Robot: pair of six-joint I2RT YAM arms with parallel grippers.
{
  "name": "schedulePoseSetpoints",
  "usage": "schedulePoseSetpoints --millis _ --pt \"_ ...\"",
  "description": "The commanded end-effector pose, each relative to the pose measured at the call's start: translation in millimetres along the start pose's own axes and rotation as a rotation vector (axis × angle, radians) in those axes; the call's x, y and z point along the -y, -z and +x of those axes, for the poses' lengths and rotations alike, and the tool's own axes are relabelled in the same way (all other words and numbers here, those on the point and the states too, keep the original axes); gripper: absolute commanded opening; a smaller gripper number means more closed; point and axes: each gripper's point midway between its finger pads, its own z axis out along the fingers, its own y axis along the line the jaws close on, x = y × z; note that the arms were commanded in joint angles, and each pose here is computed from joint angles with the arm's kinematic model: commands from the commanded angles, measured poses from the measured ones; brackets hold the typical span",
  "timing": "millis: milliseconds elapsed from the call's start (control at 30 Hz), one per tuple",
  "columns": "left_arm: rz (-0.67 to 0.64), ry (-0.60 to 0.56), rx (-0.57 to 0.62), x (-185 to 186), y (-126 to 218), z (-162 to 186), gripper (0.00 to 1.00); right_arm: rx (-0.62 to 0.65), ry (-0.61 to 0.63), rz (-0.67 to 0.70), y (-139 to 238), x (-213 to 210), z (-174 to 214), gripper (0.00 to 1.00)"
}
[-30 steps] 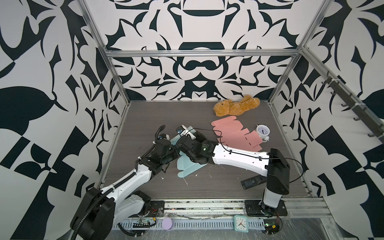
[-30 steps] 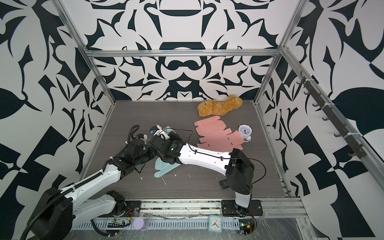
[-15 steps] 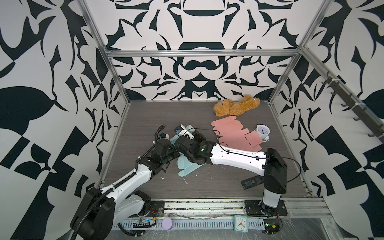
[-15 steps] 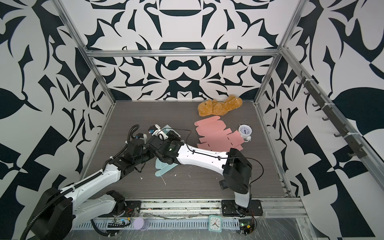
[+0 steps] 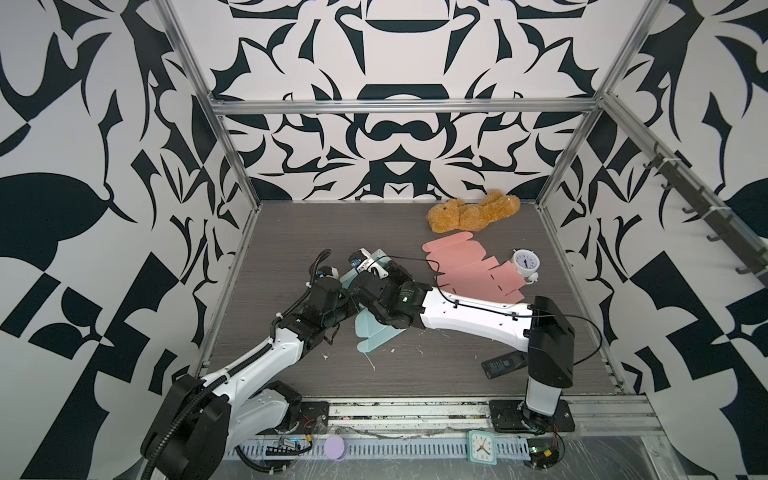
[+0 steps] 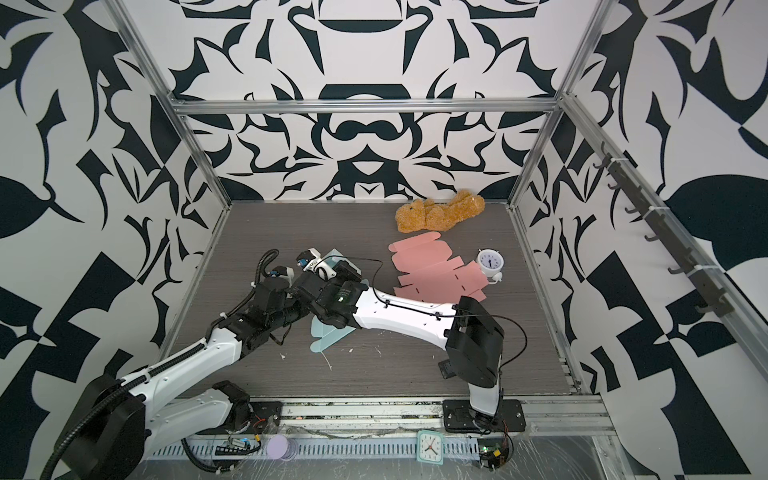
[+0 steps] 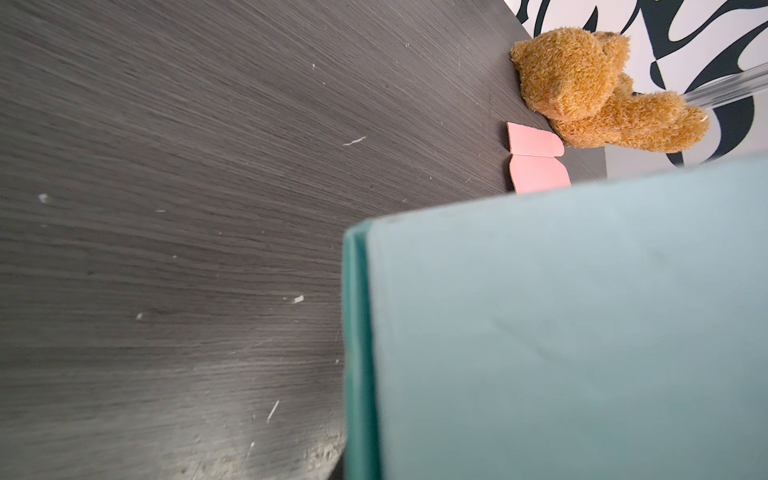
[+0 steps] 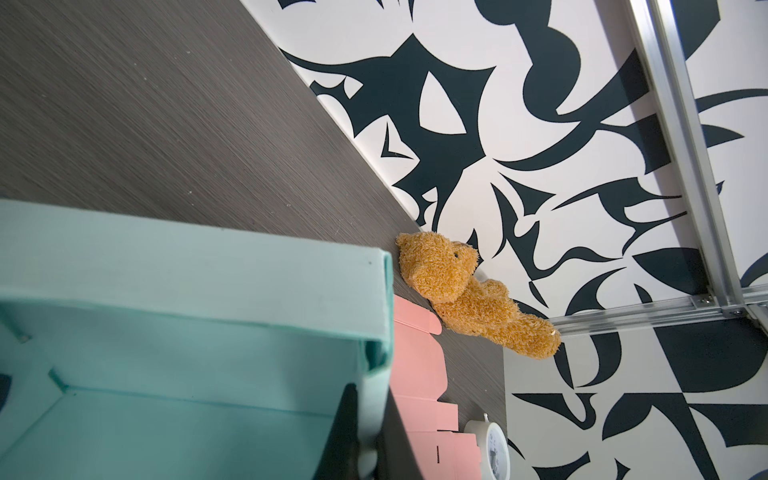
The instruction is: Fold the paper box
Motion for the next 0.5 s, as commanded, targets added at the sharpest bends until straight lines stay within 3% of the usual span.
schedulePoseSetpoints --millis 0,200,333,467 --pt "0.069 -0.065 -0.009 22.9 2.3 -1.6 0.02 0.005 0.02 0.041 -0.6 13.2 -3.9 0.03" --pt "0.071 -0.066 -0.008 23.4 2.6 -1.1 0.02 -0.01 0.051 0.077 -3.4 14.5 1.4 0.0" --pt "0.067 -0.066 -0.007 22.6 1.8 -1.1 0.02 -0.001 0.026 0.06 -1.3 15.1 -1.0 0.09" --pt "0.069 -0.067 -0.007 23.3 1.8 -0.8 0.02 0.007 0.005 0.058 1.9 19.6 -1.2 0.12"
